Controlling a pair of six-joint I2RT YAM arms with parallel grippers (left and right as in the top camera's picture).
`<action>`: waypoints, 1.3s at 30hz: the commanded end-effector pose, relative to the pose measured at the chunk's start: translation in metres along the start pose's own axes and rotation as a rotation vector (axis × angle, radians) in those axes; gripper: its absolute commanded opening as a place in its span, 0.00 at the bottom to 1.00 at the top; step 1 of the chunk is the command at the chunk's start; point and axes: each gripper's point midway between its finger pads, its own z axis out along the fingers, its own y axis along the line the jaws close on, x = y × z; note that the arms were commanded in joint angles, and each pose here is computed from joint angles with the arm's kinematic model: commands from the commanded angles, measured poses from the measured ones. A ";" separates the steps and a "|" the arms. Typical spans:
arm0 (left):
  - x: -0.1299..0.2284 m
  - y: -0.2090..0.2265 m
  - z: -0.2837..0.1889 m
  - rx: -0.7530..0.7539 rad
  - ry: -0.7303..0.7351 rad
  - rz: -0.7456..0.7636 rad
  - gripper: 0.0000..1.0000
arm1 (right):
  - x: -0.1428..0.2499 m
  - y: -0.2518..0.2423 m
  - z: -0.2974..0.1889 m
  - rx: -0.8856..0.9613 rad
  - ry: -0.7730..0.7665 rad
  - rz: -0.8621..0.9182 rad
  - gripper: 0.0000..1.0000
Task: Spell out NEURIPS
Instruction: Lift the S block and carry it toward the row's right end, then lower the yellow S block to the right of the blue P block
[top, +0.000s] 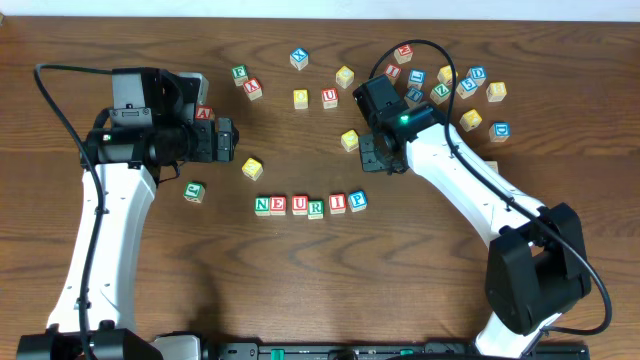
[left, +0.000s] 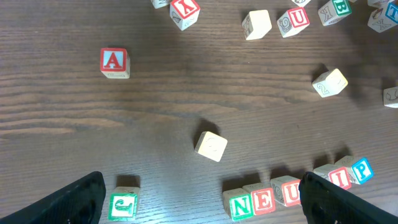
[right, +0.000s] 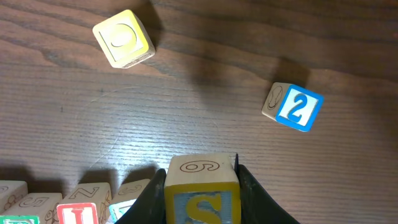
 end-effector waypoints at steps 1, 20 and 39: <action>-0.008 -0.002 -0.005 0.012 -0.022 0.025 0.98 | 0.004 0.003 0.003 0.003 0.012 -0.004 0.22; -0.008 -0.002 -0.005 0.012 -0.022 0.025 0.98 | 0.045 0.019 0.038 0.015 0.035 0.015 0.14; -0.008 -0.002 -0.005 0.012 -0.022 0.025 0.98 | 0.046 0.023 0.035 0.062 0.004 -0.003 0.18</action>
